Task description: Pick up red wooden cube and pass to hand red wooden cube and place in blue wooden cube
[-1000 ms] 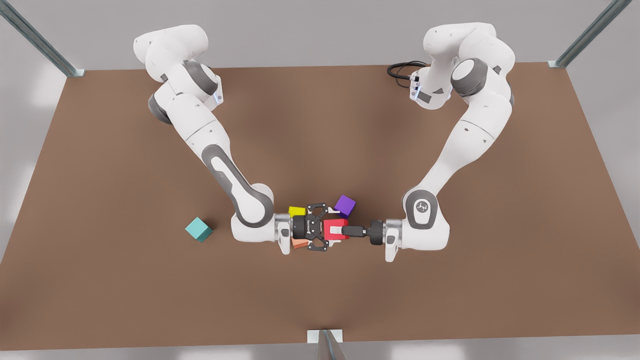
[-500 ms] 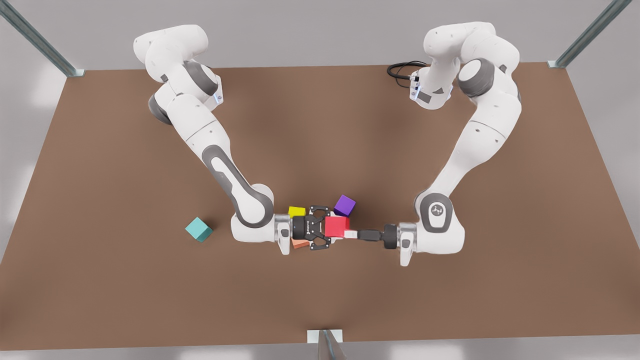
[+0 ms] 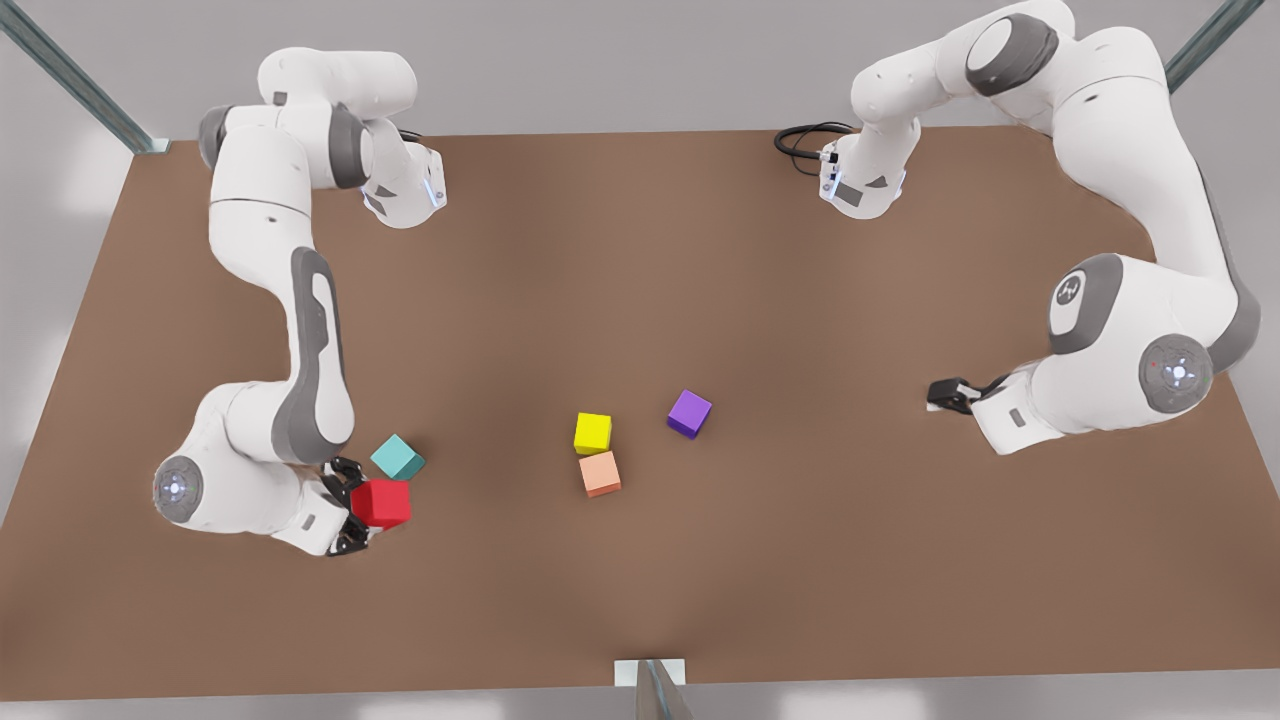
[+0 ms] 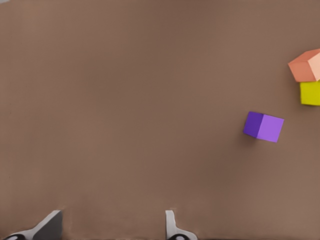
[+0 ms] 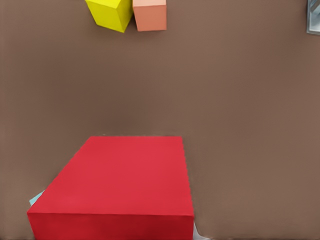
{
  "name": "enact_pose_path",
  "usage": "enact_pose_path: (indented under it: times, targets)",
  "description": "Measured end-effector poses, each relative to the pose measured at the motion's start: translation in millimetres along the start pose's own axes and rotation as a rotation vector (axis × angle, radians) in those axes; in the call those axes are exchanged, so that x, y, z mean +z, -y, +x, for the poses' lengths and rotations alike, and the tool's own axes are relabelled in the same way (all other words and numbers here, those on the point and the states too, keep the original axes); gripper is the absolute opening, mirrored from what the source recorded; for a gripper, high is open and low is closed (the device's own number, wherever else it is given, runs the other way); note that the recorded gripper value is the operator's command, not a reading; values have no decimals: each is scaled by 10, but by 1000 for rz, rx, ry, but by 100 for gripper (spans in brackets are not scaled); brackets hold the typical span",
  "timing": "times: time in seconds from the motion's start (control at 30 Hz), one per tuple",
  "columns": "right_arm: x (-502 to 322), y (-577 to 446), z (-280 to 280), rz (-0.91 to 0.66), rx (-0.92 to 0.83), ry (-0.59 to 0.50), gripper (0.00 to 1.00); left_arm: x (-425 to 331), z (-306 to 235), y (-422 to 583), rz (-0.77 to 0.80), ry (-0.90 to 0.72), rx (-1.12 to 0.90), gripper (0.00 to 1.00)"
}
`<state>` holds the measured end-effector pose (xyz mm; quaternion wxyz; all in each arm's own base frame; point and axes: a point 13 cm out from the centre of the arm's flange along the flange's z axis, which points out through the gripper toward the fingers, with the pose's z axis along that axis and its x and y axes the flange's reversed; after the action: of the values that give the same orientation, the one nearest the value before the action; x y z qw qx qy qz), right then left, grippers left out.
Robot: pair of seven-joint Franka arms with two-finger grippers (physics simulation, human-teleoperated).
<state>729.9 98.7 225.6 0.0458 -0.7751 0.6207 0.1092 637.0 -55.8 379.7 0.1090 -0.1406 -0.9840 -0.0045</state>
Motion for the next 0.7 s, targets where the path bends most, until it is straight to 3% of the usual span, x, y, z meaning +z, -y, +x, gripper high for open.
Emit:
enact_pose_path:
  times: [0.03, 0.1, 0.27, 0.7]
  targets:
    - [75, -87, 46, -39, 7, -34, 37, 6, 316, 26, -99, -45, -53, 100]
    - [183, -218, 99, -98, 17, -93, 37, -107, 605, 172, -113, -41, -87, 100]
    - [356, -653, 195, -185, 58, -188, 37, 88, 515, 714, -40, -60, -38, 100]
    - [684, -843, 347, -66, 33, -364, 37, 142, 552, 846, 4, -87, -56, 100]
